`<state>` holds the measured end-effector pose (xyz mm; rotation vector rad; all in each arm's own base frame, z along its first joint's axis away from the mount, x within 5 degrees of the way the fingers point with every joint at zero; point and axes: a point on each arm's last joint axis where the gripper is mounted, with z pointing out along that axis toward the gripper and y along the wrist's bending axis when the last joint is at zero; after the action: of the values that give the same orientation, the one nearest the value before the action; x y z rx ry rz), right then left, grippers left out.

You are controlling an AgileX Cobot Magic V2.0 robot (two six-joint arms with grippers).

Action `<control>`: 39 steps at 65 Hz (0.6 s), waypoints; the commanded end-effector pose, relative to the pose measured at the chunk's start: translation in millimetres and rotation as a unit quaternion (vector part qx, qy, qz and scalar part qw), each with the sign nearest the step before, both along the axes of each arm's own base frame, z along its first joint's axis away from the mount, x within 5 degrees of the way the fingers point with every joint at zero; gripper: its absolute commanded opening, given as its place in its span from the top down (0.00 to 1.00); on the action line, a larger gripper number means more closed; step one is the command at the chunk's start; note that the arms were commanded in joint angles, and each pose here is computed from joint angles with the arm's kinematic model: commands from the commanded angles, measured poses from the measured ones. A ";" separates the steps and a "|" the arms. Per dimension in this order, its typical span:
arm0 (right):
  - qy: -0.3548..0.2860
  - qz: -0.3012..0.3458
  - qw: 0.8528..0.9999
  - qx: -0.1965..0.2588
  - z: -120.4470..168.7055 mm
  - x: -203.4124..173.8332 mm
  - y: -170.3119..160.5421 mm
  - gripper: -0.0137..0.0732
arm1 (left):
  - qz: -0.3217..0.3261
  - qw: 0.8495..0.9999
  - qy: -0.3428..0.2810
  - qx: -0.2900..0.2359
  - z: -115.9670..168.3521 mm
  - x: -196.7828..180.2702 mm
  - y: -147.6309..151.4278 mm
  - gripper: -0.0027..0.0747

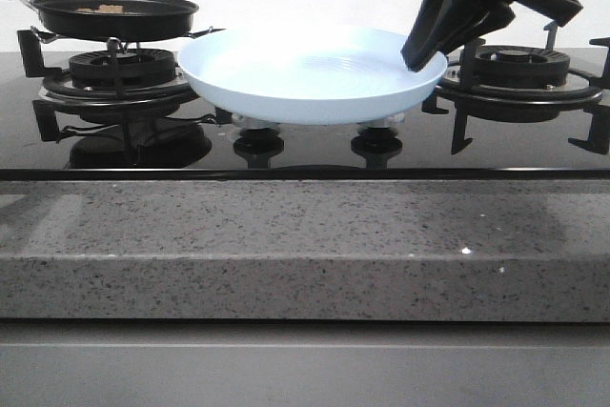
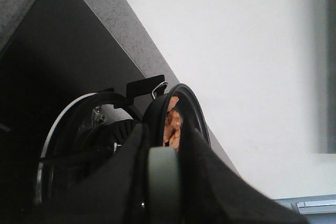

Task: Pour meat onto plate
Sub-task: 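Lift the pan with the left gripper up over the plate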

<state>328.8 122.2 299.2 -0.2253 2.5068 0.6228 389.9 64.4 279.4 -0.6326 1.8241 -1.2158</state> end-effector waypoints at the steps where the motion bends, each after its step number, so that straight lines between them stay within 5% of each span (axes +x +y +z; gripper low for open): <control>1: -0.051 -0.010 0.998 0.028 28.7 -4.5 -0.7 0.92 | -0.012 0.999 -0.051 -0.009 30.8 -4.7 -6.0 0.99; 15: -0.051 -0.010 0.998 0.028 28.7 -4.5 -0.7 0.92 | -0.026 0.997 -0.073 -0.002 45.2 -12.8 -9.8 0.99; 39: -0.051 -0.010 0.998 0.028 28.7 -4.5 -0.7 0.92 | -0.044 0.983 -0.174 0.047 114.1 -58.0 -27.7 0.99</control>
<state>328.8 122.2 299.2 -0.2253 2.5068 0.6228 354.0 49.7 345.9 -0.3952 1.7597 -1.1375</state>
